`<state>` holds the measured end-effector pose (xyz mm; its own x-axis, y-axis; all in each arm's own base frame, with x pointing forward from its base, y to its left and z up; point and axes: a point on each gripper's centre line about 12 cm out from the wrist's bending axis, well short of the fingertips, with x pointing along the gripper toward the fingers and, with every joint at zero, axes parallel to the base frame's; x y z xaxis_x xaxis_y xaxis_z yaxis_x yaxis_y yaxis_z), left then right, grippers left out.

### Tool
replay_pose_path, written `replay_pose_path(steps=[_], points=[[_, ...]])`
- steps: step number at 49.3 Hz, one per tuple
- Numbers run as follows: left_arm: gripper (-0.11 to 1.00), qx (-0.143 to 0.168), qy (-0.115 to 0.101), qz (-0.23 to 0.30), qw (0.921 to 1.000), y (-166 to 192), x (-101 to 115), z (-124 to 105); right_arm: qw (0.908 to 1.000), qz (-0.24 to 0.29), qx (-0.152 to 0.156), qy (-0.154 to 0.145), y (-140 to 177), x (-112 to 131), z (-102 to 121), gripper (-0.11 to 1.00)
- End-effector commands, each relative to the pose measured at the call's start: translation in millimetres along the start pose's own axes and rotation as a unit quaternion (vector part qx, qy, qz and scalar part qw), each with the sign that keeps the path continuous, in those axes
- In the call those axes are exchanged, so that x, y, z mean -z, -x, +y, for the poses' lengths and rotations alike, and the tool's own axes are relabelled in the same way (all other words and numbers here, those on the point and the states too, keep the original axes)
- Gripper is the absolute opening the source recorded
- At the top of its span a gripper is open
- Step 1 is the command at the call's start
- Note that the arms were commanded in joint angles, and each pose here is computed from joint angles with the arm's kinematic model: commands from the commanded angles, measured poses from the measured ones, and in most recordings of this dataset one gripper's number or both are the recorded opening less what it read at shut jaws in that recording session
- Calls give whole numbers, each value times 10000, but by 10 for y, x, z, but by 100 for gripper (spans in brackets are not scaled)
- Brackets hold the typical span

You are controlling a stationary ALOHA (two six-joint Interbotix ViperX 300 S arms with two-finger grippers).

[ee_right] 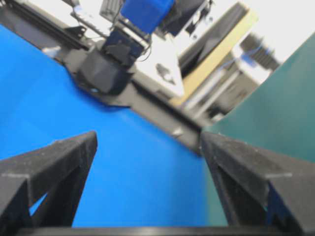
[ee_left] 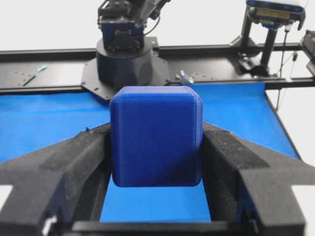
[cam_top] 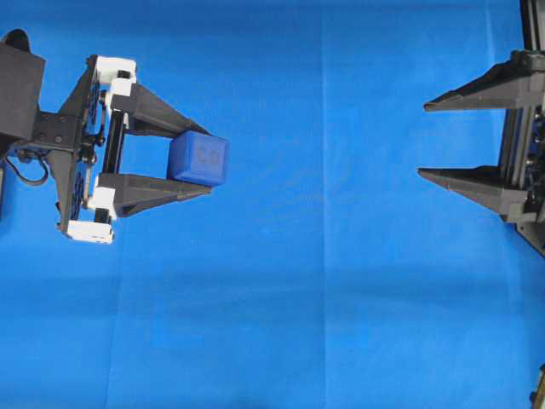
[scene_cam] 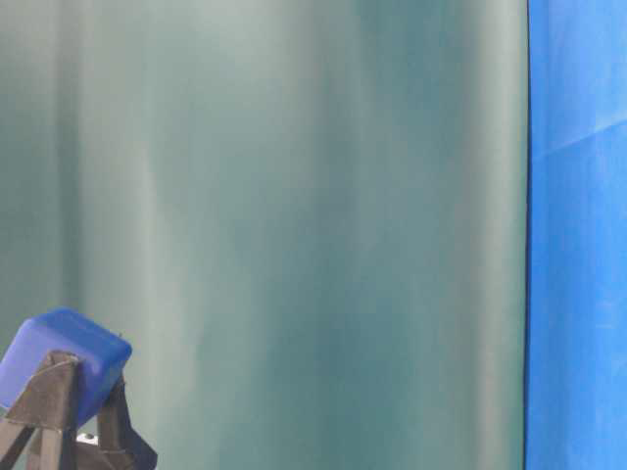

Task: Handover the blue block to the right arm after grasping it with the left arm, then place it in the designated position.
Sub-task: 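Rotate the right gripper and move it toward the held cube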

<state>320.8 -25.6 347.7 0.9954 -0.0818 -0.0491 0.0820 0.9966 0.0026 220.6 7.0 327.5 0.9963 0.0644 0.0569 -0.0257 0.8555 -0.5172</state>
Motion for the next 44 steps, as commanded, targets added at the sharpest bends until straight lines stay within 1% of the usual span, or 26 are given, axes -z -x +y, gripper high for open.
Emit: replay_pose_path(steps=[1,5,7,9,12,16,19,22,44], points=[[46,-16,15,-314,9995,86,-180,10,9984,-179,39,542,-20,-120,-59,97],[46,-17,22,-322,9995,90,-185,10,9925,-250,-22,1199,-24,-142,-42,97],[46,-17,22,-314,9995,90,-178,10,9866,-315,-55,1602,-26,-154,-29,97],[46,-17,22,-322,9995,90,-185,10,9809,-378,-75,1907,-25,-167,-19,97],[46,-17,22,-307,9995,86,-174,10,9722,-484,-103,2288,-25,-187,-3,97],[46,-26,30,-314,9995,86,-180,15,9580,-552,-173,2808,-29,-193,27,97],[46,-17,22,-322,9995,90,-185,10,9493,-593,-226,3078,-31,-197,50,97],[46,-17,22,-314,9995,86,-180,10,9458,-599,-257,3183,-34,-195,62,97],[46,-24,38,-314,9995,90,-178,15,9445,-613,-265,3216,-51,-200,62,97]])
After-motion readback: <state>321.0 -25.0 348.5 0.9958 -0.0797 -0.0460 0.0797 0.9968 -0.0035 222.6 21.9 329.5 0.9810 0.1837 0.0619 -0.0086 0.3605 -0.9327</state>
